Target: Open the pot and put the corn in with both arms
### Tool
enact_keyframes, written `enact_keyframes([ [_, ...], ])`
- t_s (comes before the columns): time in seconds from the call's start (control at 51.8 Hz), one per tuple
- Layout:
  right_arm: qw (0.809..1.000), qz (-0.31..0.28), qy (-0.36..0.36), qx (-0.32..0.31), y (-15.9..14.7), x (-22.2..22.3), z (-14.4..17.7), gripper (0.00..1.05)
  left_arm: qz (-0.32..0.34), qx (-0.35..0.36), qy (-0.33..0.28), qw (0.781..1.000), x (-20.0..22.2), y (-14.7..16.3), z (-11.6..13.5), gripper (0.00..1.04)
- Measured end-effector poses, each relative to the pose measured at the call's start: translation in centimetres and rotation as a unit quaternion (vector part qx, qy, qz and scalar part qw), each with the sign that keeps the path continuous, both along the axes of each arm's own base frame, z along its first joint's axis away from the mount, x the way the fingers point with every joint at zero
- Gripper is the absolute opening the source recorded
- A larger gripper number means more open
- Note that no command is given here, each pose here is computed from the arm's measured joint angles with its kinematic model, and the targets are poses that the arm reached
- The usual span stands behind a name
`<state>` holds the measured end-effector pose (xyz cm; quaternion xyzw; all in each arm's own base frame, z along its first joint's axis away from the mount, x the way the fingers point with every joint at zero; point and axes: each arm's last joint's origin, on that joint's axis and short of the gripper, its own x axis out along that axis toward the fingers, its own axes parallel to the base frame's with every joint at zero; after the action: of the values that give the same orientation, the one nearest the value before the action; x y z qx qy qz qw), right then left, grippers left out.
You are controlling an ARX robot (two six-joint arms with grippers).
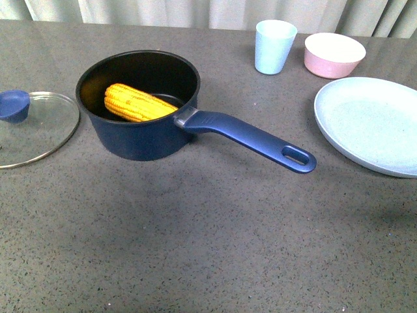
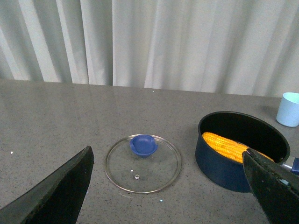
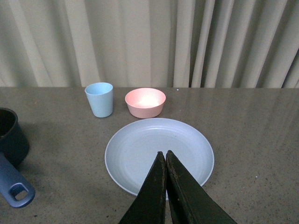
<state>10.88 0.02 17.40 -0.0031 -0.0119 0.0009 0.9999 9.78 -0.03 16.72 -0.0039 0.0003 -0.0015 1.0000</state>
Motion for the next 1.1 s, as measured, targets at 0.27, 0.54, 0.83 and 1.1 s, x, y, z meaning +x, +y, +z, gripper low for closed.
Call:
enact_keyframes([
  [0.27, 1.000, 0.000, 0.003, 0.000, 0.0, -1.2, -0.3, 0.02, 0.000, 0.000, 0.000, 1.000, 0.0, 0.0, 0.0, 0.96],
  [0.54, 1.000, 0.000, 0.002, 0.000, 0.0, -1.2, -0.3, 0.03, 0.000, 0.000, 0.000, 1.000, 0.0, 0.0, 0.0, 0.96],
  [0.83, 1.000, 0.000, 0.003, 0.000, 0.0, -1.2, -0.3, 0.47, 0.000, 0.000, 0.000, 1.000, 0.0, 0.0, 0.0, 0.96],
  [1.1, 1.000, 0.000, 0.002, 0.000, 0.0, -1.2, -0.3, 0.92, 0.000, 0.000, 0.000, 1.000, 0.0, 0.0, 0.0, 0.96],
])
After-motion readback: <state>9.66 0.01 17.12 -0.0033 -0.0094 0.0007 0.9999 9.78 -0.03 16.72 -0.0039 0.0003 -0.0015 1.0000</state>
